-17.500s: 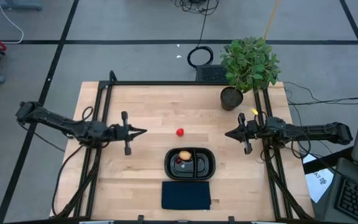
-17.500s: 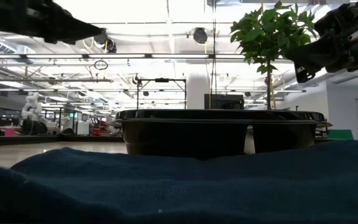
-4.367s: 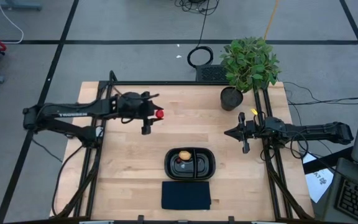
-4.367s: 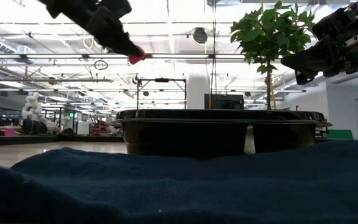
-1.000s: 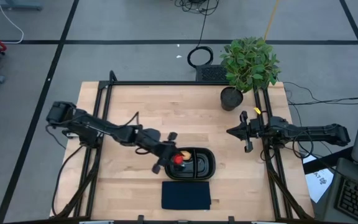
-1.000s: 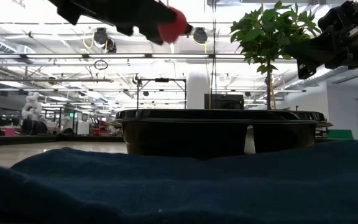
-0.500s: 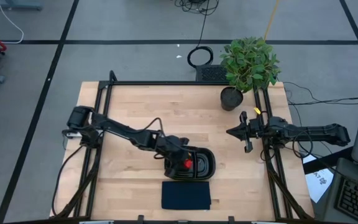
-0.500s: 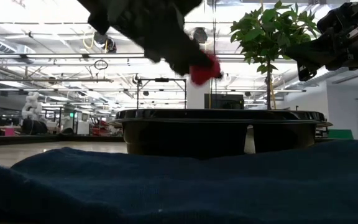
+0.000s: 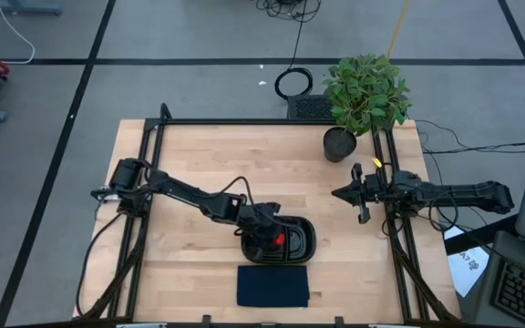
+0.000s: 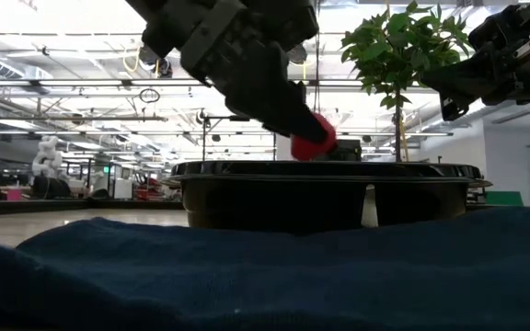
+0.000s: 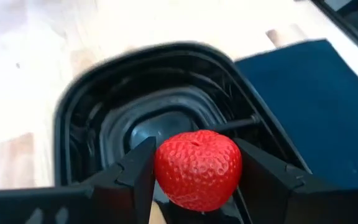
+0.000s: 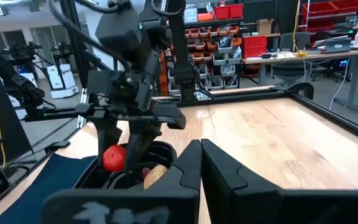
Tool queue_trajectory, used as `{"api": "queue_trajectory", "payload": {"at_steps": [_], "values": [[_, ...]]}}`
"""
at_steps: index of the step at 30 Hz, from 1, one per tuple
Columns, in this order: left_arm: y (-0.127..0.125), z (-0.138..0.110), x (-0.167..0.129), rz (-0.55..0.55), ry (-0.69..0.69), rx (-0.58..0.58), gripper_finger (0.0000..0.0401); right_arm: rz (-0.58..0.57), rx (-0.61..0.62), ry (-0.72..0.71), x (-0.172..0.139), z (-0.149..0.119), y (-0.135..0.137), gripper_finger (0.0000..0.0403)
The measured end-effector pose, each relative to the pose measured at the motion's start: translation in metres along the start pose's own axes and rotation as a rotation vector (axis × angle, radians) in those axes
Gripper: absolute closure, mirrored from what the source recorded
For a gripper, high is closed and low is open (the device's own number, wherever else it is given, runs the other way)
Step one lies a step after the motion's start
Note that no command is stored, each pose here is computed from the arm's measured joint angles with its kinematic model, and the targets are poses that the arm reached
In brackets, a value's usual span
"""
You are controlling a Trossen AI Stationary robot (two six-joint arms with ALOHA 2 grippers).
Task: Pick and placing Produce into tupperware
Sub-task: Put the strawberry into the black container
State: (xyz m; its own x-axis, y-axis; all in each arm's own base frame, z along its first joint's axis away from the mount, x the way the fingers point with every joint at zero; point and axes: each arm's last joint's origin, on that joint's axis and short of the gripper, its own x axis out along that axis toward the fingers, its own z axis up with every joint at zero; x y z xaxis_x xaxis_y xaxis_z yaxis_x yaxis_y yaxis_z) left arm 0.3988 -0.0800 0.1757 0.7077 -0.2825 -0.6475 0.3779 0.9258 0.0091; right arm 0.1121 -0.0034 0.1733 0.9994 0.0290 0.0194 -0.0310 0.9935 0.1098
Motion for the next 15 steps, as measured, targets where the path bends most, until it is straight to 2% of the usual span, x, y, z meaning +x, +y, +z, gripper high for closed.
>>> {"api": "queue_trajectory", "payload": {"at_steps": [15], "values": [[-0.009, -0.016, 0.018, -0.016, 0.085, -0.042, 0.0215, 0.000, -0.001, -0.007, 0.000, 0.001, 0.000, 0.0403]]}}
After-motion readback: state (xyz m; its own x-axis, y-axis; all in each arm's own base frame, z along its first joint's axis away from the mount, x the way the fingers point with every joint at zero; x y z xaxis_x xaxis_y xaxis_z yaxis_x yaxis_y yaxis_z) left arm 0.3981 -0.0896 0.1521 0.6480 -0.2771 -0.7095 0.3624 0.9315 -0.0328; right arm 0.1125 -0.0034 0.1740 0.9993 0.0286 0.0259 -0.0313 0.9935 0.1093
